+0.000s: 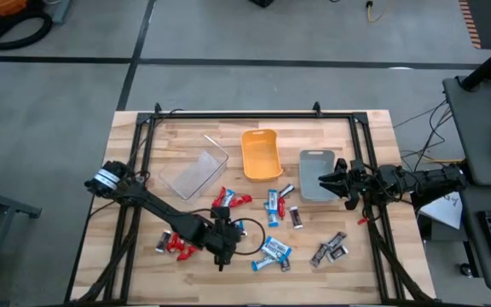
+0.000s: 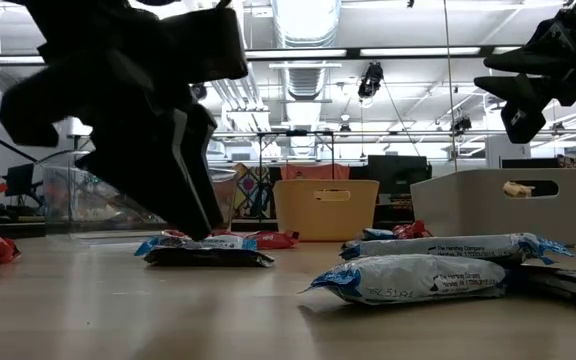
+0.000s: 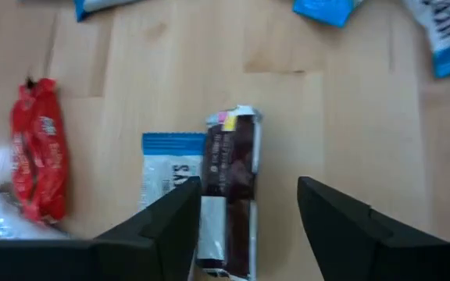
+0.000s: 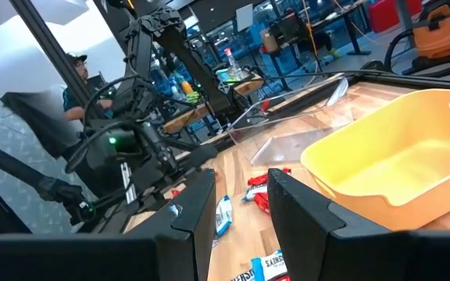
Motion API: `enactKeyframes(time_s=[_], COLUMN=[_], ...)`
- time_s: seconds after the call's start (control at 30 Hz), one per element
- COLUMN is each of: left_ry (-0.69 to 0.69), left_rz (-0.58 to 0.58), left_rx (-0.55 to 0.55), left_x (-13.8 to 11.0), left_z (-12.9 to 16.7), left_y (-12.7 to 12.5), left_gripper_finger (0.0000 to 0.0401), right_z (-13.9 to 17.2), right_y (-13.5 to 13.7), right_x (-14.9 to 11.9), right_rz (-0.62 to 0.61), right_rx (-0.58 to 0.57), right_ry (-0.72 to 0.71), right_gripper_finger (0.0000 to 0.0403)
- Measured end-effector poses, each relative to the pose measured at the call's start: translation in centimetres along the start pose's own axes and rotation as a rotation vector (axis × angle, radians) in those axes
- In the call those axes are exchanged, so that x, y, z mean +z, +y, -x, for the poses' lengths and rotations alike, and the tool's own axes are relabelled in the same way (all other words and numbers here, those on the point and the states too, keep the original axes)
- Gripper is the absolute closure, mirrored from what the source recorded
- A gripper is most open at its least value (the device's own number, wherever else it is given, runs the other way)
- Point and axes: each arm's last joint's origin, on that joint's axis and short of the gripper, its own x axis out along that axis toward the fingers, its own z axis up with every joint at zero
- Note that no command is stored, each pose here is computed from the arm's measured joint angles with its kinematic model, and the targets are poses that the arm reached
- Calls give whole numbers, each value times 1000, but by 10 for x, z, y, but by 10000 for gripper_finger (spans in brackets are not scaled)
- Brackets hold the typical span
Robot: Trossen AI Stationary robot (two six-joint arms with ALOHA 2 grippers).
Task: Organize candy in baskets
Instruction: Put the brown chocolate into the transparent bin
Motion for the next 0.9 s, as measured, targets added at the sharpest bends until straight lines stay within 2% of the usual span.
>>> enactKeyframes(time_s=[0.53,0.67,0.9], left_ry=[50,71,56], left_rz=[-14,-25,-45], left_rx=[36,45,45], left_x=[-11,-15,-13], left_z=[-22,-30,-26], left_y=[-6,-8,-6], left_gripper_finger=[266,302,385], right_z=[0,0,0], right_y=[0,0,0], right_x=[0,0,0], right_rz=[-1,-1,-1], right_rx=[-1,0,1], right_ry=[0,0,-2], right_gripper_finger=[294,294,294])
